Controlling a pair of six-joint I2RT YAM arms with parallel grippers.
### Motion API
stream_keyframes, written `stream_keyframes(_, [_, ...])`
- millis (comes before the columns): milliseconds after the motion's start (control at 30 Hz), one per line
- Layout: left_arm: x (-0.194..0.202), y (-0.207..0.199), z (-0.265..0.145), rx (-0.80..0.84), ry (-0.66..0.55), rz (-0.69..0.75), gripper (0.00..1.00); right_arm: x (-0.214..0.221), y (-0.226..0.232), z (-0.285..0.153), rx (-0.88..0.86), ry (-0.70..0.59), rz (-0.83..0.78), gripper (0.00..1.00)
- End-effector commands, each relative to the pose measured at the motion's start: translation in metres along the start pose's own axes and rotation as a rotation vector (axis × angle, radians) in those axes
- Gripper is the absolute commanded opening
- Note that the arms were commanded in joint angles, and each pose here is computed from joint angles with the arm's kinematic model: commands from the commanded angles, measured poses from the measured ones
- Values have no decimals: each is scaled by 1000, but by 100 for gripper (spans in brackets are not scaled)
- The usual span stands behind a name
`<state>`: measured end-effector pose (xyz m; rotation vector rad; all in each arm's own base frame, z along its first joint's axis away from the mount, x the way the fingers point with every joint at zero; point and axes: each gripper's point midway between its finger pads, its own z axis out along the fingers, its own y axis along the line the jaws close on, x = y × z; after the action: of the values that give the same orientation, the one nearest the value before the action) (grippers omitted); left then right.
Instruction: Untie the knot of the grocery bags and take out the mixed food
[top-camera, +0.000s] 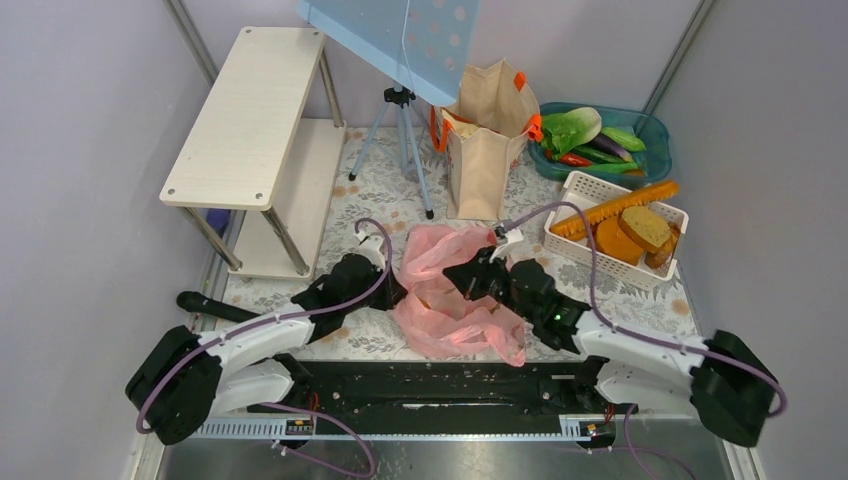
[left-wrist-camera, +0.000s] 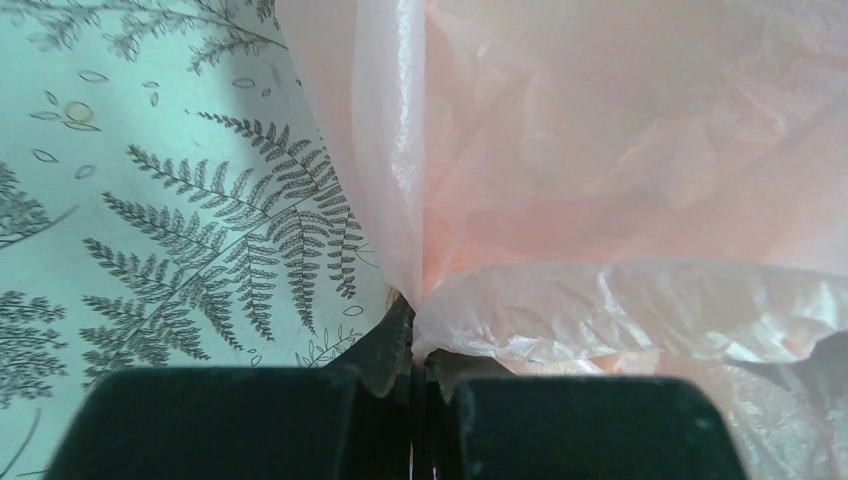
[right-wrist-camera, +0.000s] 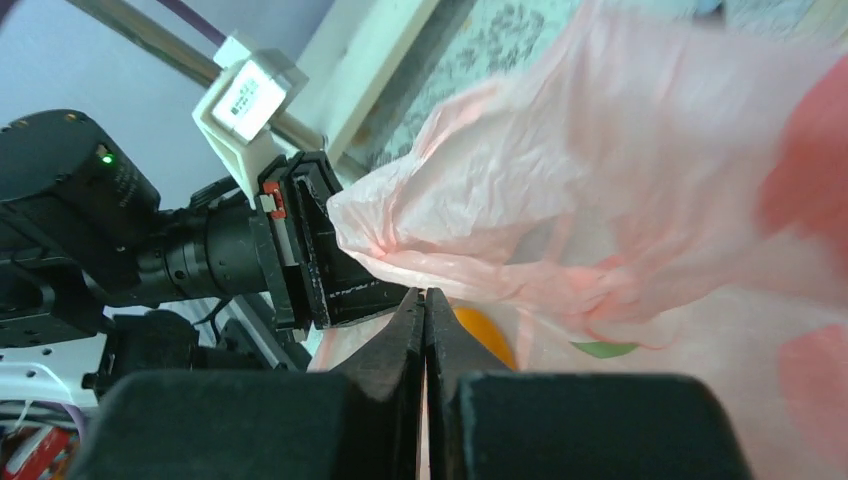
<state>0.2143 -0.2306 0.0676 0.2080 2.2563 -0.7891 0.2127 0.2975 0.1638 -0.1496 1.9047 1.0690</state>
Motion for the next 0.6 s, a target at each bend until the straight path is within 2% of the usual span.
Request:
stream_keyframes(0, [-31, -7, -13, -24, -42, 69, 0, -42, -5, -21, 99, -114, -119, 0])
stream_keyframes(100, [-37, -15, -19, 7, -57, 85, 0, -55, 1, -29, 98, -129, -150, 0])
stream_keyframes(233, [-33, -6, -15, -19, -64, 74, 0, -27, 5, -20, 60, 24, -196, 0])
stream_keyframes(333, [-17, 4, -9, -41, -26, 63, 0, 2, 18, -13, -33, 150, -192, 10])
stream_keyframes(433, [-6, 12, -2, -46, -25, 52, 0, 28, 28, -10, -79, 215, -245, 19])
stream_keyframes(567, [5, 19, 2, -49, -21, 43, 0, 61, 21, 1, -47, 297, -241, 24])
